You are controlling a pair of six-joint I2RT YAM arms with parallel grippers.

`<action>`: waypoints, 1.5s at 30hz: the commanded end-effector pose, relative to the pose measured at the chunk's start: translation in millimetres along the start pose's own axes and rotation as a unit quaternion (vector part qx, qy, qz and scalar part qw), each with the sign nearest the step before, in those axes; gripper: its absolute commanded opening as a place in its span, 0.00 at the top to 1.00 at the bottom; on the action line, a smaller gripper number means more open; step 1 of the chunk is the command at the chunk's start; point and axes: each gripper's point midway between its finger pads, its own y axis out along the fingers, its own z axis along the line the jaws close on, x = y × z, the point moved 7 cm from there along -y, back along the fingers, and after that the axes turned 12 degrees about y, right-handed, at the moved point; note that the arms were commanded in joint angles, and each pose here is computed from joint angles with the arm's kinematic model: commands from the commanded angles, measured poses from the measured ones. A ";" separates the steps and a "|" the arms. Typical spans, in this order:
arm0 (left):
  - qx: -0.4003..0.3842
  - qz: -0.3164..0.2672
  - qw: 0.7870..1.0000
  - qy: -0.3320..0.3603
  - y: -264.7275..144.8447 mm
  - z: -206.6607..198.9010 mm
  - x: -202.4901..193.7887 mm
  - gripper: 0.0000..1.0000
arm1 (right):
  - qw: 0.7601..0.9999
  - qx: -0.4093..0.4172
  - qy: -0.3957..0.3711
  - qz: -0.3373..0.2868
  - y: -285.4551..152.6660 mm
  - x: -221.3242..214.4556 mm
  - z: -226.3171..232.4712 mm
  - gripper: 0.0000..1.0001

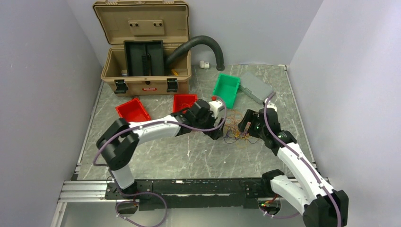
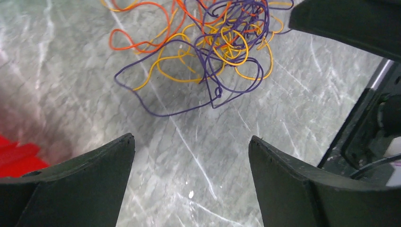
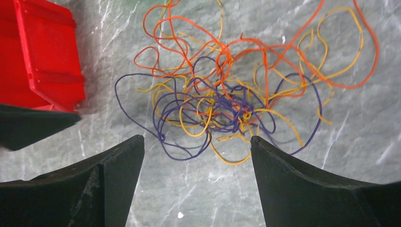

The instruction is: Untangle the cables

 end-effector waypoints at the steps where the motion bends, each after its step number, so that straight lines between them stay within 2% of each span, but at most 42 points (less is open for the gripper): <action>1: -0.049 -0.033 0.996 0.062 22.4 -12.0 24.0 0.12 | 0.998 0.008 0.067 0.009 -8.5 -8.5 -0.4 0.17; 4: -0.057 -0.022 0.994 0.095 37.4 -8.0 19.3 0.22 | 0.995 0.022 0.095 0.015 -8.1 -12.5 2.1 0.21; 7: -0.064 0.001 0.989 0.132 45.9 -3.9 10.6 0.27 | 0.992 0.058 0.108 0.027 -9.3 -14.5 10.5 0.22; 9: -0.053 0.014 0.982 0.178 46.8 2.0 5.6 0.26 | 0.991 0.074 0.109 0.033 -9.2 -14.7 14.6 0.22; 13: -0.028 -0.007 0.965 0.260 37.1 11.4 -3.8 0.18 | 0.991 0.077 0.096 0.049 -8.7 -15.3 17.4 0.21; 21: -0.059 -0.058 0.911 0.405 45.2 14.2 -14.3 0.21 | 0.992 0.079 0.089 0.038 -22.1 -16.0 12.9 0.20; 27: -0.083 -0.052 0.889 0.447 61.2 15.3 -17.5 0.24 | 0.991 0.088 0.097 0.025 -34.5 -16.3 11.1 0.19; 32: -0.112 -0.030 0.890 0.440 81.5 14.9 -27.6 0.25 | 0.991 0.085 0.093 0.033 -34.8 -15.3 12.9 0.19; 35: -0.124 -0.013 0.892 0.435 88.9 14.8 -33.5 0.38 | 0.992 0.078 0.092 0.031 -32.2 -16.1 10.5 0.18; 38: -0.133 -0.008 0.894 0.428 90.2 13.4 -36.6 0.70 | 0.992 0.079 0.093 0.026 -30.2 -16.3 9.6 0.18; 41: -0.126 -0.018 0.902 0.413 83.3 10.9 -34.3 0.95 | 0.993 0.068 0.089 0.024 -27.5 -15.6 7.6 0.19; 42: -0.123 -0.029 0.904 0.407 77.7 9.0 -32.1 1.00 | 0.994 0.060 0.088 0.026 -26.9 -15.7 6.4 0.19; 45: -0.123 -0.070 0.909 0.391 57.7 0.8 -25.7 1.00 | 0.995 0.038 0.087 0.026 -22.8 -18.5 0.0 0.19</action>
